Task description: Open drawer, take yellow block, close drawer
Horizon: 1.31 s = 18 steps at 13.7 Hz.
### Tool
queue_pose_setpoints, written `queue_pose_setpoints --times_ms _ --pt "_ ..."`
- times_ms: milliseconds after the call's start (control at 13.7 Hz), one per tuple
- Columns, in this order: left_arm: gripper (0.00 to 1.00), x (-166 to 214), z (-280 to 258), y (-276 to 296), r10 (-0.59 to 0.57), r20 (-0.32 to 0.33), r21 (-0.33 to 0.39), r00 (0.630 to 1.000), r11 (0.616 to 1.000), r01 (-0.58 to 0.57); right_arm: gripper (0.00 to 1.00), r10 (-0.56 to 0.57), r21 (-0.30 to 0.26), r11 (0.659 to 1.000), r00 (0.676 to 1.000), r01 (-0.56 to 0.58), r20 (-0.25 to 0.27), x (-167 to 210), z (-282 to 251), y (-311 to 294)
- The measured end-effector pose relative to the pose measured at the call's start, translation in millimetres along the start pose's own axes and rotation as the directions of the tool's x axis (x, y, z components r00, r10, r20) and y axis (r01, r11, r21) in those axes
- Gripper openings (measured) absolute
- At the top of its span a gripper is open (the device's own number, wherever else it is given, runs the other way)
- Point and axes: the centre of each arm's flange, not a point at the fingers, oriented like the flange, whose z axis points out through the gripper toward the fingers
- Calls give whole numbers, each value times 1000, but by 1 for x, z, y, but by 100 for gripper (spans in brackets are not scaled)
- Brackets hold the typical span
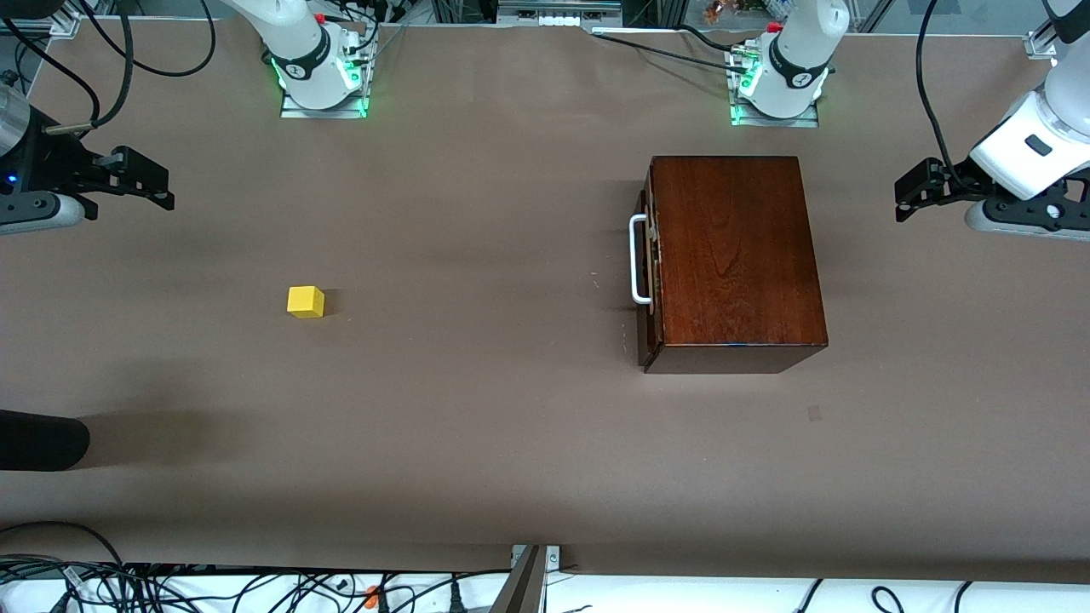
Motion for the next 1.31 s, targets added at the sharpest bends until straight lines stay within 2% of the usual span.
queue_pose_setpoints --times_ms 1311 --pt "100 5 1 -2 -4 8 -1 1000 1000 4 100 -10 0 1000 1000 10 -1 1 0 -6"
